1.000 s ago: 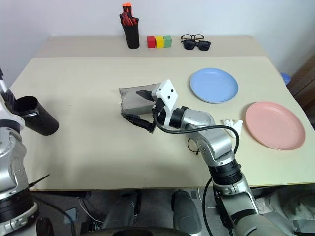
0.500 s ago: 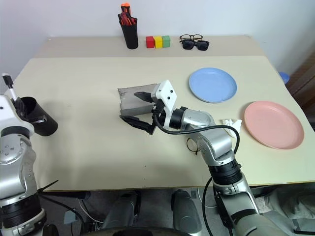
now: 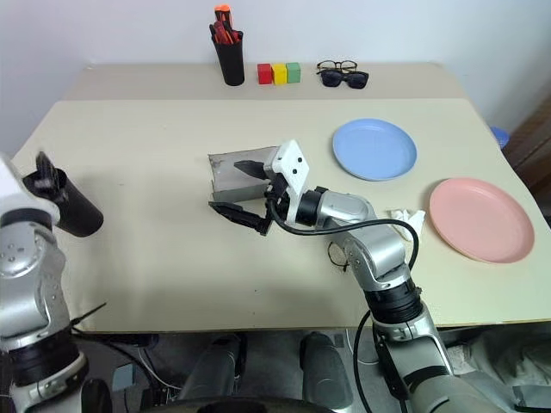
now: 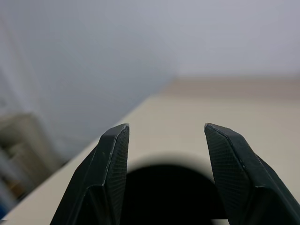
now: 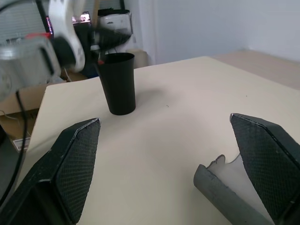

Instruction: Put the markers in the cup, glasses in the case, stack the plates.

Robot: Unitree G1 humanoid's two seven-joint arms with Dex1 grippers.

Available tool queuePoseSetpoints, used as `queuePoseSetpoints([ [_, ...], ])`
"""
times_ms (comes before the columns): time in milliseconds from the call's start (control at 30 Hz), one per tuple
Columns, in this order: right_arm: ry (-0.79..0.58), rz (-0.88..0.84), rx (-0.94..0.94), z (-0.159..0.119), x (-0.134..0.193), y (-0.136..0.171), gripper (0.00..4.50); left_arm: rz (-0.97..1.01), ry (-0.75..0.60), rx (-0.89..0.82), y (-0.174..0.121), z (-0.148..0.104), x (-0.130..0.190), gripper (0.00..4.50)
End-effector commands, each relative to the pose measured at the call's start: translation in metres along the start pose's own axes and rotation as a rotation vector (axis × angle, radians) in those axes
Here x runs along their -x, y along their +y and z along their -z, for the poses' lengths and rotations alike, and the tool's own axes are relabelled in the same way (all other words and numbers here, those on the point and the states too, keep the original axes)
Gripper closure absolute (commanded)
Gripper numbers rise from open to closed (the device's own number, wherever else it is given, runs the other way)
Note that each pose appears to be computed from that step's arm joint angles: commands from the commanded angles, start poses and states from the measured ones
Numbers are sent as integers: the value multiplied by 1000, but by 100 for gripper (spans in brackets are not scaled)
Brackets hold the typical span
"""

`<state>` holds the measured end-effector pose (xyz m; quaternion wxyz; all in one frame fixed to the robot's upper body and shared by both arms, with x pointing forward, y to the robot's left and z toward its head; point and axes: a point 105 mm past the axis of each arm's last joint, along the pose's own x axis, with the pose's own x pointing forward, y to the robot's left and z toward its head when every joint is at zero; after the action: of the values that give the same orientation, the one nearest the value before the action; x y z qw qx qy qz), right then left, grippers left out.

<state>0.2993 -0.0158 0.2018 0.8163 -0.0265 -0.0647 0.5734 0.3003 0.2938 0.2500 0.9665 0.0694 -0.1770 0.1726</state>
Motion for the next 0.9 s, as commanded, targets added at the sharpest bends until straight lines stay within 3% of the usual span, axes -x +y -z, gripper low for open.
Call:
queuePoseSetpoints([
  [33,-41,-1,62,-20,3,-2,0,486,62,18,-80,-10,5,58],
  [67,-36,5,70,-20,4,-3,0,601,123,-22,-97,-1,9,6],
  [200,10,64,129,-24,16,-18,0,1031,409,-114,-157,51,25,2],
  [367,97,72,183,-16,38,-16,0,1243,549,-99,-191,76,14,2],
  [533,147,140,193,-9,58,-12,0,1466,566,-201,-218,85,19,2],
  [633,173,212,183,-5,71,-12,0,1503,563,-269,-224,91,17,83],
  [867,330,362,51,20,108,-12,0,1614,519,-340,-232,94,25,423],
  [900,394,405,42,28,121,-13,0,1666,475,-391,-231,95,31,443],
])
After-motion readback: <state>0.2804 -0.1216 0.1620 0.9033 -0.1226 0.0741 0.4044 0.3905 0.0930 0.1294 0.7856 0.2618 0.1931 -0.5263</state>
